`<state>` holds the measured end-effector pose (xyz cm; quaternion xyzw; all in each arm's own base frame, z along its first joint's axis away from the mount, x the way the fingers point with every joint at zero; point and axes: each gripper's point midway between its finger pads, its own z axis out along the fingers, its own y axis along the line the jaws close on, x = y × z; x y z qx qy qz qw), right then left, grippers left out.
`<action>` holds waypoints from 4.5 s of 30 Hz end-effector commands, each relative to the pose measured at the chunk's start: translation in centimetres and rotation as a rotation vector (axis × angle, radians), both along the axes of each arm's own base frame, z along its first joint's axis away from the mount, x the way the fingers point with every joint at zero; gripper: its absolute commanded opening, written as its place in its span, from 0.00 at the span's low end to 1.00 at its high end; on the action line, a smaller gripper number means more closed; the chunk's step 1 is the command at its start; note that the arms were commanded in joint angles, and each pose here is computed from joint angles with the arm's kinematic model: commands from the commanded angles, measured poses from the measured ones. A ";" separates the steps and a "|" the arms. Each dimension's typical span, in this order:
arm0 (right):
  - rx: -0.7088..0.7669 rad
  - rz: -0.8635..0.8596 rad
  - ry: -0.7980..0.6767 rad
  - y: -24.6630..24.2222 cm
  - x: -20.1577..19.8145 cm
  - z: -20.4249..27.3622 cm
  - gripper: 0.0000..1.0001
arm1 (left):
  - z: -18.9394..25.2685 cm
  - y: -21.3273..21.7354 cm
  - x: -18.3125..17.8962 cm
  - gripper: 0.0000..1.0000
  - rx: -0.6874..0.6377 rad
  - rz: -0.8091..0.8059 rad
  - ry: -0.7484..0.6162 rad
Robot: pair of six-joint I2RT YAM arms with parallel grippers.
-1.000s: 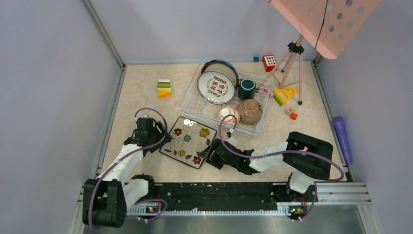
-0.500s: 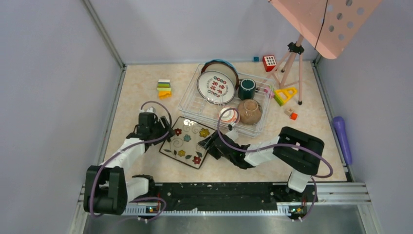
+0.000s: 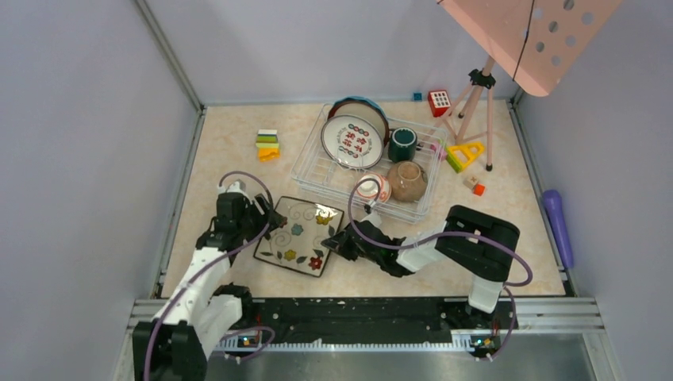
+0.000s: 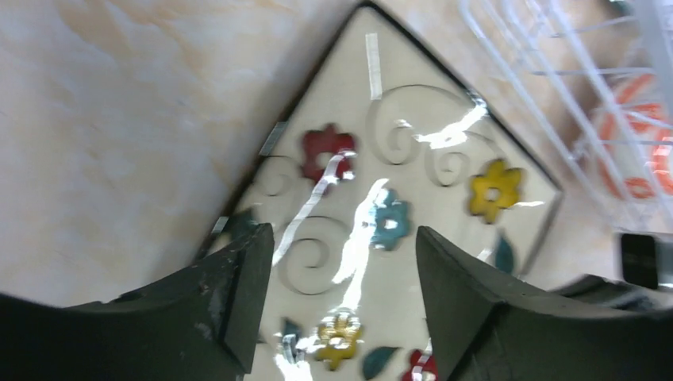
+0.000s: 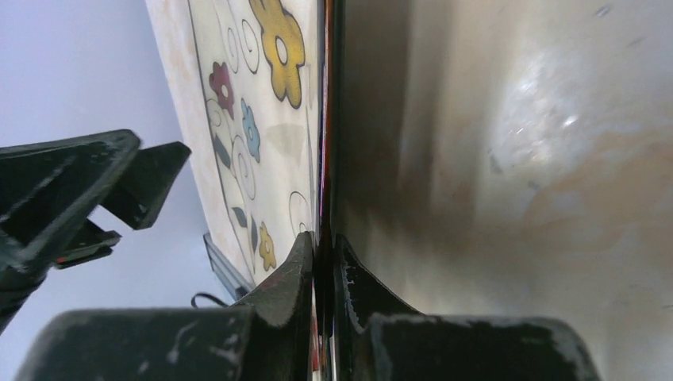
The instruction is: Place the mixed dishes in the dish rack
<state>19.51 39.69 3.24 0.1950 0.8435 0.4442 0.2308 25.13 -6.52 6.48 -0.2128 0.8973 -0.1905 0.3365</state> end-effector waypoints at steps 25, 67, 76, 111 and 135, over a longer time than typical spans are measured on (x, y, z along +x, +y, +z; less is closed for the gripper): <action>-0.497 0.559 -0.970 0.6 3.1 28.4 0.00 | 22.9 3.9 -5.9 0.84 0.148 0.125 -0.408; -1.227 0.419 -1.571 -6.7 21.5 43.3 0.00 | 17.7 -0.9 -2.9 0.83 0.048 -0.153 -0.337; -1.212 0.472 -1.581 -6.2 23.3 40.0 0.00 | 16.8 -0.7 -1.8 0.82 0.069 -0.146 -0.315; -1.145 0.707 -1.449 -4.8 26.8 31.5 0.67 | 16.2 -1.3 -1.2 0.85 0.056 -0.188 -0.318; -0.957 -0.157 -0.991 -25.5 17.1 28.5 0.95 | 14.3 -0.2 2.2 0.98 -0.078 0.040 -0.730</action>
